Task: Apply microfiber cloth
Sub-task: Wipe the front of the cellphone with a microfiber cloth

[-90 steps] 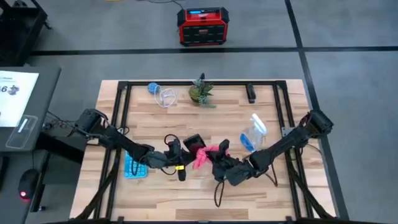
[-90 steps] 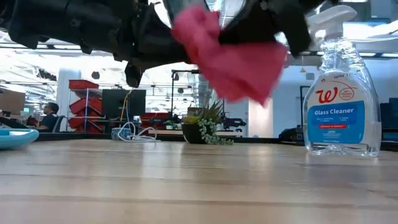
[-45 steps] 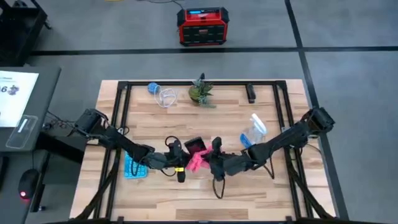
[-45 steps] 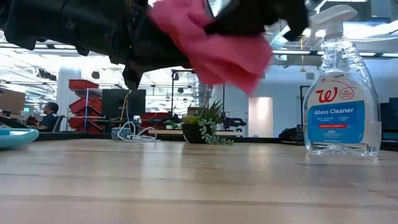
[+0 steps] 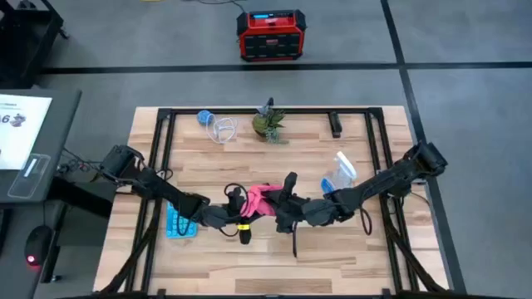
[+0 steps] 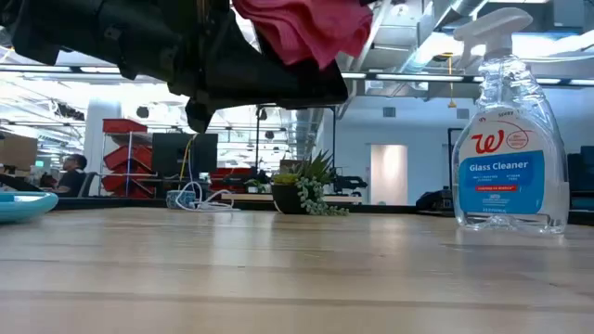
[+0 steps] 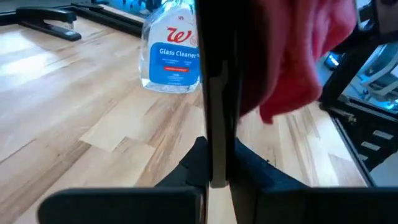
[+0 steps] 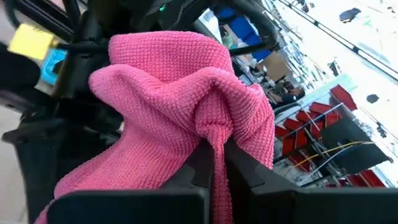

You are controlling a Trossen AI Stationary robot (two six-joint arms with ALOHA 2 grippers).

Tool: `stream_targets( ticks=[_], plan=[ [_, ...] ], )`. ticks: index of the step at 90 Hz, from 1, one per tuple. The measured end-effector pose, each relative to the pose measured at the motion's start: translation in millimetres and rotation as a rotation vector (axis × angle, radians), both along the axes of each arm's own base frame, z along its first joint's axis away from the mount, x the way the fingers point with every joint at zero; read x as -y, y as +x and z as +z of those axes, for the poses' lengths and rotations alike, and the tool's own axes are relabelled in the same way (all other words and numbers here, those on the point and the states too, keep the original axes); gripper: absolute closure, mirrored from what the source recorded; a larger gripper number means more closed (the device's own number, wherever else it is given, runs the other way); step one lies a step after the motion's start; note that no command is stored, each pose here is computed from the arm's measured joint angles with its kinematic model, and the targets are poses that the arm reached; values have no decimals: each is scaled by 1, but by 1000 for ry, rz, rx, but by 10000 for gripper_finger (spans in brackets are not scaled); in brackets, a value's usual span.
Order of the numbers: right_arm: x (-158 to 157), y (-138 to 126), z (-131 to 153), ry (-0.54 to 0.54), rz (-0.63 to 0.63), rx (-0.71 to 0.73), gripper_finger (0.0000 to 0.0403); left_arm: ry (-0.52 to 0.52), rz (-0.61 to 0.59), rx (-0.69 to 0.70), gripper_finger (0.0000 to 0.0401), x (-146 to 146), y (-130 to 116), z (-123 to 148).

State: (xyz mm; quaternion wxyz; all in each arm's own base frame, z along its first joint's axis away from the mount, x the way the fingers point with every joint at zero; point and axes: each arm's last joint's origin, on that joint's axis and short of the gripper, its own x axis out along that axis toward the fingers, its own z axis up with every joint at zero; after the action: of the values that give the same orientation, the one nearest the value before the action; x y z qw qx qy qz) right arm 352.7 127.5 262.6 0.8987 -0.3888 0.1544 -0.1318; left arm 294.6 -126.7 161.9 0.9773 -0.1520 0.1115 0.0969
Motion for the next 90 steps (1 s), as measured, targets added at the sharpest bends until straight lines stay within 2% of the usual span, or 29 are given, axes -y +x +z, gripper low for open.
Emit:
stream_targets(
  ticks=[7, 20, 31, 42, 53, 64, 78, 90],
  plan=[
    [-2, -2, -9, 10, 48, -85, 403, 14, -9, -12, 389, 0, 0, -1],
    [-1, -5, -25, 91, 119, -224, 403, 21, -6, -8, 389, 1, 1, 0],
    [1, -4, -21, 59, 96, -189, 403, 21, 7, -7, 389, 0, 1, 0],
    [1, 1, -4, -17, 56, -28, 403, 11, 5, -2, 389, 0, 1, 1],
    [2, 4, 8, -12, 39, 73, 403, 13, 1, -11, 389, 0, 1, 1],
    [2, 2, 0, 2, 49, -3, 403, 15, -3, -22, 389, 0, 1, -1],
    [0, -2, -21, 98, 144, -183, 403, 20, -4, -22, 389, 0, 1, -1],
    [3, 0, -20, 100, 141, -166, 403, 20, 5, -14, 389, 0, 1, 0]
  ],
)
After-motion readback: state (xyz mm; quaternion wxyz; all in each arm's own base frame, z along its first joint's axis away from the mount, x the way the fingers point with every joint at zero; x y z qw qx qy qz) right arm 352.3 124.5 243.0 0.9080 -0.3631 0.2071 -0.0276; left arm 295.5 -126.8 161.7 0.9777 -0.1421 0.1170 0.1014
